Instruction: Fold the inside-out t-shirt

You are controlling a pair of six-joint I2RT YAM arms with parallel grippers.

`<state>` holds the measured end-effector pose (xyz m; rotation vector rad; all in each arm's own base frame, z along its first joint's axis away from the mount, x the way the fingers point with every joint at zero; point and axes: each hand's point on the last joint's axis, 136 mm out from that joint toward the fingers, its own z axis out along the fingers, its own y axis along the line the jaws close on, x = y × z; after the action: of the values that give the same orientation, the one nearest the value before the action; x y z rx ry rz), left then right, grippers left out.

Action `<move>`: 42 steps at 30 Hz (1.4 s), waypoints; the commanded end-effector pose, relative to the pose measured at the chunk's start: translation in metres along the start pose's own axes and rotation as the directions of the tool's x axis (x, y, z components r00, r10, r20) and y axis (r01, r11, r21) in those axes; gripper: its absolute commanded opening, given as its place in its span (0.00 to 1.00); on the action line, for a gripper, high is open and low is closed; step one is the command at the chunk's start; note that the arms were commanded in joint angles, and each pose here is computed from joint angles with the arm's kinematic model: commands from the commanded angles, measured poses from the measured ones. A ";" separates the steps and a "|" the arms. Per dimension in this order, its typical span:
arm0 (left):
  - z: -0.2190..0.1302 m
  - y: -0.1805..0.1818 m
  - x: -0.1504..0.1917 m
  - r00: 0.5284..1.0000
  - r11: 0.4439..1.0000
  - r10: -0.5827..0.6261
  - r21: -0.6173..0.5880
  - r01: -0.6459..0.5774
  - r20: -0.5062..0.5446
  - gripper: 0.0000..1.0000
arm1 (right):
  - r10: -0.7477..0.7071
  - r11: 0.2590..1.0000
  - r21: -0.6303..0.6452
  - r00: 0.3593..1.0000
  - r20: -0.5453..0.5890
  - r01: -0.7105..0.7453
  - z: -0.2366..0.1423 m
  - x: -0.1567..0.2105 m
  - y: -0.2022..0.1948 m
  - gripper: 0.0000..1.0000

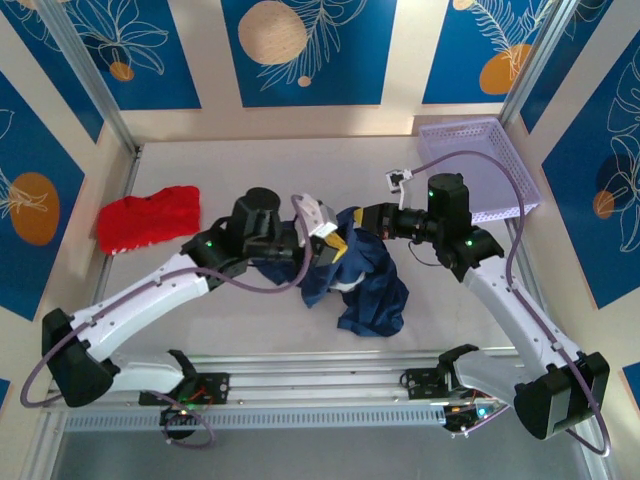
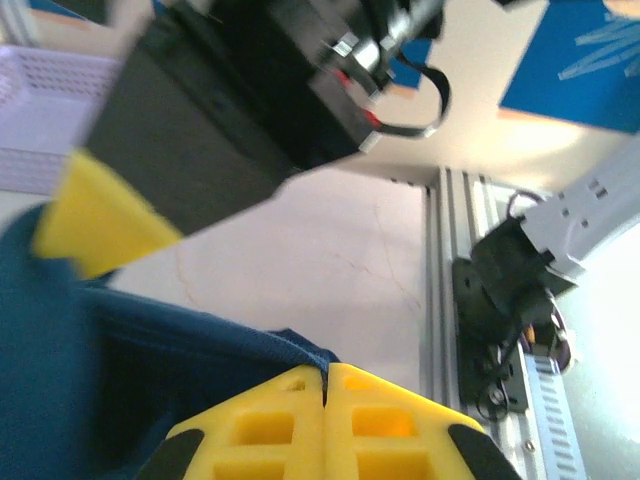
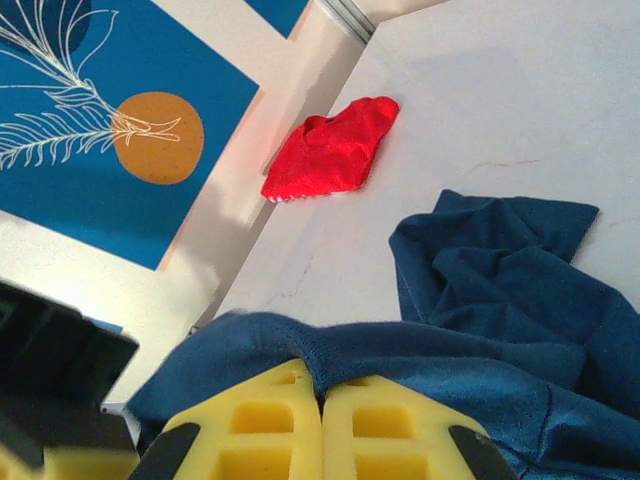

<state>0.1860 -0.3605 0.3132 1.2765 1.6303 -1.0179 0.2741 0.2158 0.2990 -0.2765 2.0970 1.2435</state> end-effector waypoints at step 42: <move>0.027 0.105 0.047 0.951 0.922 -0.308 -0.252 0.295 -0.015 0.31 | -0.089 0.996 -0.019 0.996 -0.012 0.089 -0.005 0.005 0.000 0.00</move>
<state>0.2747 -0.3456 0.2274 0.9138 2.0407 -0.9138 0.2732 0.2126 0.2929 -0.3585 2.0898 1.1937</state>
